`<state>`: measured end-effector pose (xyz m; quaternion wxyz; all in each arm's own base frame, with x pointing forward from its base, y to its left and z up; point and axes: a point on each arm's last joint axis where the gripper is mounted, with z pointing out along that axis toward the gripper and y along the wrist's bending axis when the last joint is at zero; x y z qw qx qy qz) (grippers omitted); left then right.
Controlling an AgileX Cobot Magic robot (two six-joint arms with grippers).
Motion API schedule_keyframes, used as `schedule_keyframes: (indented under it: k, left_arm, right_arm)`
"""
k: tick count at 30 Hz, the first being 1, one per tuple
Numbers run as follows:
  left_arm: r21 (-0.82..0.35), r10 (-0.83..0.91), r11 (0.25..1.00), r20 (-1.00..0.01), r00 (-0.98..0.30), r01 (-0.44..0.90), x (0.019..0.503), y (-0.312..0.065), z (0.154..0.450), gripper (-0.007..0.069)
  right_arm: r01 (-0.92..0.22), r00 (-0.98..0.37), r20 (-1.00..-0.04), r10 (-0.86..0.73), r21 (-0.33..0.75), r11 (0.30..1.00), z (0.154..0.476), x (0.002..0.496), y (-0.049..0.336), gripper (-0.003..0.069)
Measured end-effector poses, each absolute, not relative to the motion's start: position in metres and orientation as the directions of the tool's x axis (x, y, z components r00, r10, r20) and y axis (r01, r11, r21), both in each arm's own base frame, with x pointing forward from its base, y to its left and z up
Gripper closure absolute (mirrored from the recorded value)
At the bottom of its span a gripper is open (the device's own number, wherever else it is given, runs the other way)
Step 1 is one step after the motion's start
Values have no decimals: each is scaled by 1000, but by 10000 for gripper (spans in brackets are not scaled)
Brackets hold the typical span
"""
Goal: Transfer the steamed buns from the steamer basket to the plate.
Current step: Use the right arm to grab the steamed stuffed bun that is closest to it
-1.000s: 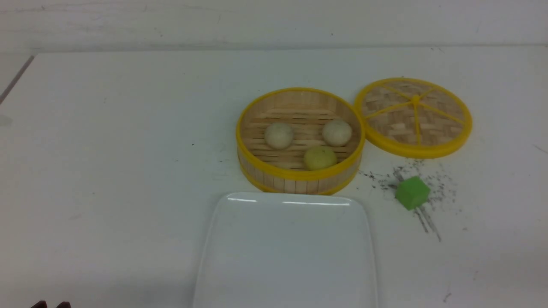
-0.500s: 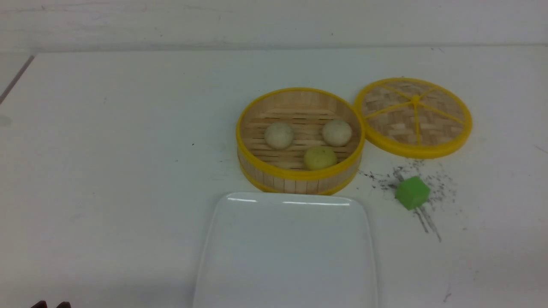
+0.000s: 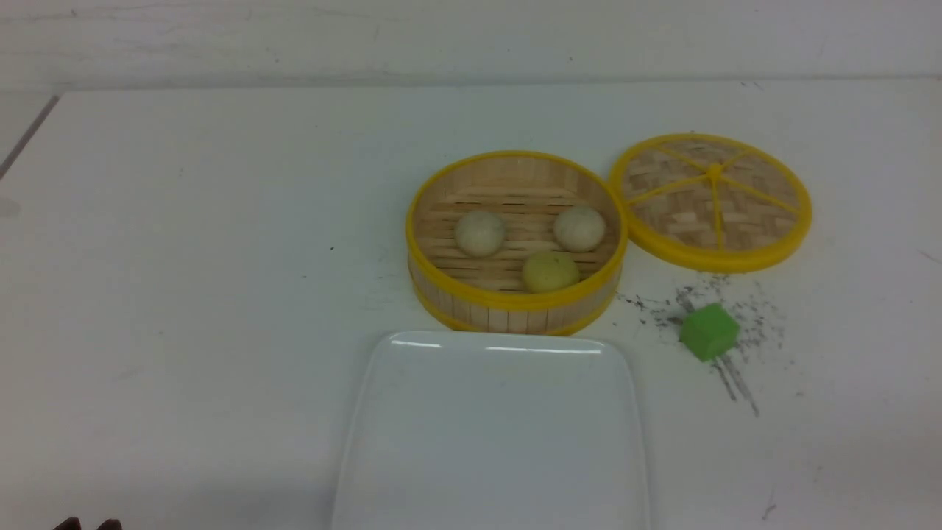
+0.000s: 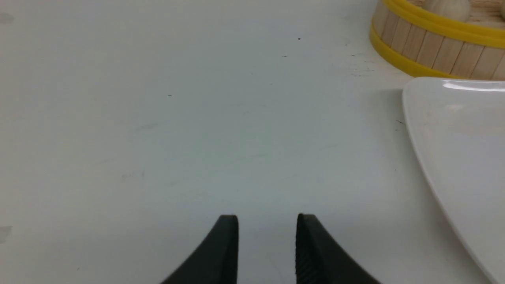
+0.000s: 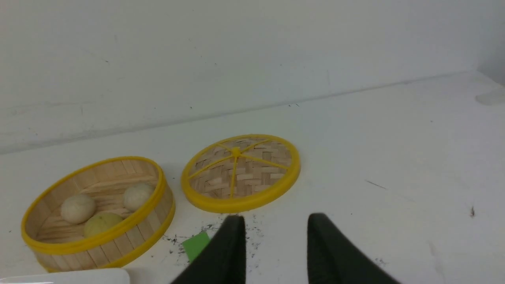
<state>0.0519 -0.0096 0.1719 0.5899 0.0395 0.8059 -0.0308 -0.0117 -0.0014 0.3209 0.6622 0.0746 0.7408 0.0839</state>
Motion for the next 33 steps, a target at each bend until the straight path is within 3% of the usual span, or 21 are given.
schedule_keyframes:
  k: [25, 33]
  left_arm:
    - [-3, 28, 995, -953, -302, 101, 52, -10, 172, 385]
    - [-3, 28, 995, -953, -303, 101, 52, -10, 172, 385]
  right_arm:
    - [-63, -283, -934, 216, 243, 968, 318, 10, 9, 416]
    - [-98, -256, -959, 118, 147, 984, 320, 11, 9, 416]
